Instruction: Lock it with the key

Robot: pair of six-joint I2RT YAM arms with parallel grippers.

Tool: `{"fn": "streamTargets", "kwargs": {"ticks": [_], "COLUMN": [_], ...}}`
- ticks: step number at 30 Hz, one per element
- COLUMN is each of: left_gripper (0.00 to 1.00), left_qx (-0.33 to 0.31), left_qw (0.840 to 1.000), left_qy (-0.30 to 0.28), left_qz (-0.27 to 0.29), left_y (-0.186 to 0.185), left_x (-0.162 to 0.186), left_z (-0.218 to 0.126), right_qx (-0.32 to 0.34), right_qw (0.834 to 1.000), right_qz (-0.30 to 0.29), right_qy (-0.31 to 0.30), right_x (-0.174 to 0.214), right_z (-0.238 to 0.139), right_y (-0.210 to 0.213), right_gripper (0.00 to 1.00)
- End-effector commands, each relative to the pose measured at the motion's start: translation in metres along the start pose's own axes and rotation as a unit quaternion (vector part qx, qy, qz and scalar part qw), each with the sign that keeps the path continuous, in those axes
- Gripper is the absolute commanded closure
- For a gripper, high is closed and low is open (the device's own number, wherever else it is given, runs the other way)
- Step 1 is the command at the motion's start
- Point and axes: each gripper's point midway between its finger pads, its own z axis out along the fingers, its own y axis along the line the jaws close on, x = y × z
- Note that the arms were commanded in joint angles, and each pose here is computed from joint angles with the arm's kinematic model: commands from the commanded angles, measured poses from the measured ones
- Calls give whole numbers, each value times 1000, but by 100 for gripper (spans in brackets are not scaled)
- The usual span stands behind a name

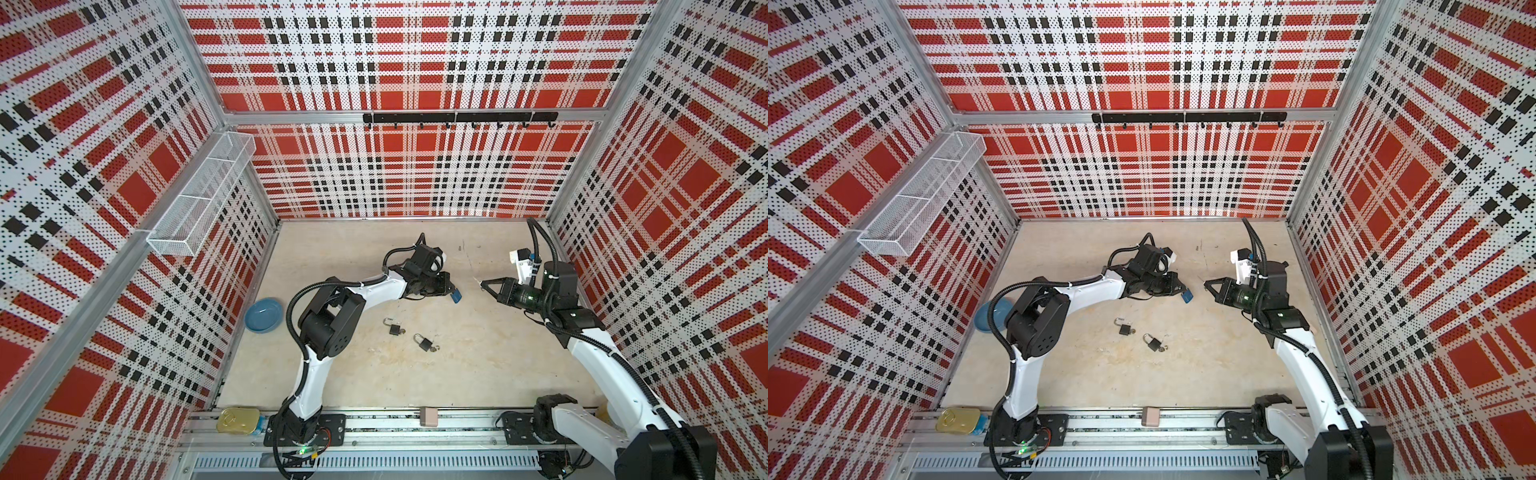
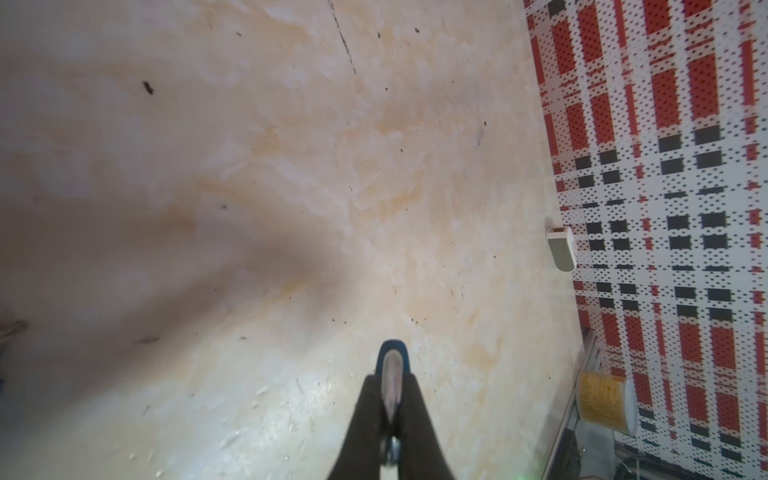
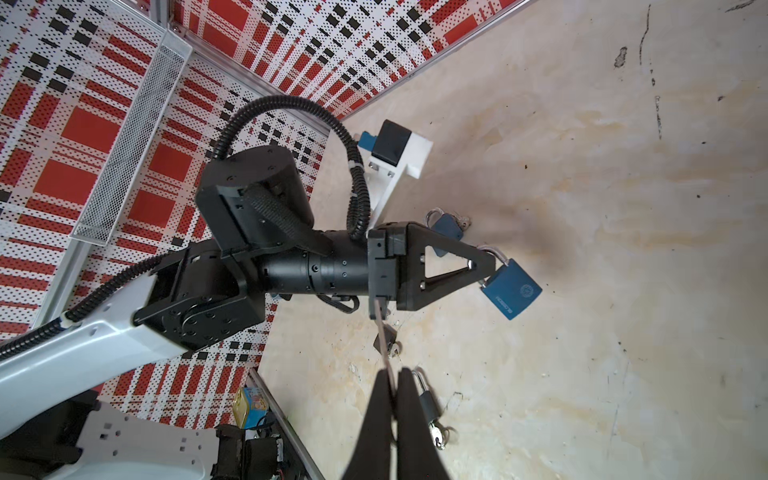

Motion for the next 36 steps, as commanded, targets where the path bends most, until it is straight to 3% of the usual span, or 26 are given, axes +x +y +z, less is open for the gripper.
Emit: {"fn": "streamTargets", "kwargs": {"ticks": [1, 15, 18, 23, 29, 36], "left_gripper": [100, 99, 82, 71, 64, 64], "left_qx": [-21, -48, -58, -66, -83, -104], "left_qw": [1000, 998, 997, 997, 996, 994], "left_qy": [13, 41, 41, 40, 23, -6], "left_qz": [10, 15, 21, 27, 36, 32], "left_y": [7, 22, 24, 24, 24, 29], "left_x": [1, 6, 5, 2, -7, -23], "left_z": [9, 26, 24, 22, 14, -6], "right_qx": [-10, -3, -1, 1, 10, 45], "right_qw": [999, 999, 999, 999, 999, 999], "right_qz": [-34, -36, -34, -34, -33, -28], "right_qy": [-20, -14, -14, -15, -16, -13], "right_x": [-18, -18, -18, -18, -16, -6], "right_z": [-2, 2, 3, 3, 1, 4], "right_y": [11, 7, 5, 4, 1, -20], "right_gripper": [100, 100, 100, 100, 100, 100]}}
